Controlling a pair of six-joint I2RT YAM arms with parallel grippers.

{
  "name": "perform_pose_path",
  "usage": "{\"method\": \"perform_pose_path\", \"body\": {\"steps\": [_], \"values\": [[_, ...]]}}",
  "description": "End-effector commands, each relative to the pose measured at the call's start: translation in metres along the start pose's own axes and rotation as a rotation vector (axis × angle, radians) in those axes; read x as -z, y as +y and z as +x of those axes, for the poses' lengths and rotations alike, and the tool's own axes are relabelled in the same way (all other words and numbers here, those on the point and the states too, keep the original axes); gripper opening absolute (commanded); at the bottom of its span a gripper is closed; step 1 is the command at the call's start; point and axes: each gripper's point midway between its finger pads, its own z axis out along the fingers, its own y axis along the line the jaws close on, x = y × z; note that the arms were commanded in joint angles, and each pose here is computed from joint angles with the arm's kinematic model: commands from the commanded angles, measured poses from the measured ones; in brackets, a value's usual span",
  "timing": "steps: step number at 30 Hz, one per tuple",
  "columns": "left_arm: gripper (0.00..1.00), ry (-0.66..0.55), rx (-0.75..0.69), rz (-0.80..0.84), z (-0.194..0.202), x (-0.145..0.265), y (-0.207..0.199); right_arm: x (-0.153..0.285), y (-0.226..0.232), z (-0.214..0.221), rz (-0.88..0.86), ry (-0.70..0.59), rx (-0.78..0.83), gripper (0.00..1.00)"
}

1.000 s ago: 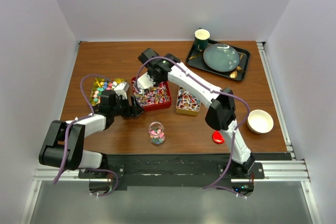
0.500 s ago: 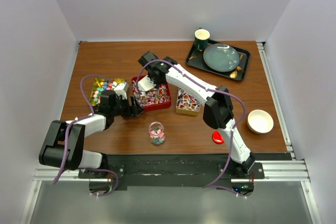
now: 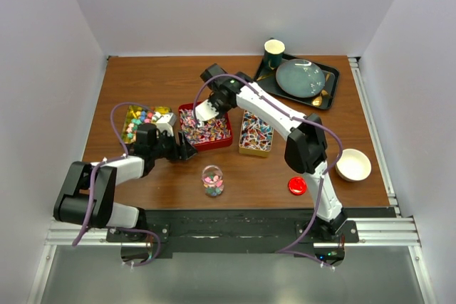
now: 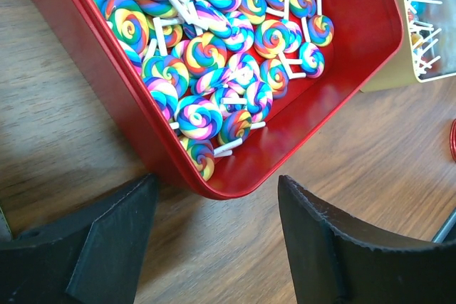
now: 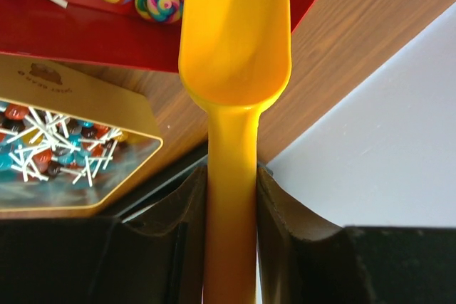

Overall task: Pack the candies
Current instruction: Scoop the fake candies from the storage box.

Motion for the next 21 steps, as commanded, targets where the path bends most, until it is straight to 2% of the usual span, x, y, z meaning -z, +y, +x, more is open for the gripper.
{"method": "perform_pose_path", "body": {"steps": [1,6,21], "values": [[0.73,0.047,0.006,0.023,0.017,-0.002,0.002,-0.022,0.039,-0.018,-0.157,-0.124,0.038,0.0],[0.72,0.043,0.001,0.043,0.018,-0.005,0.001,-0.035,0.042,-0.031,-0.175,-0.195,0.066,0.0],[0.7,0.049,0.013,0.035,0.022,-0.01,0.006,-0.061,0.064,-0.04,-0.246,-0.269,0.356,0.0]]}}
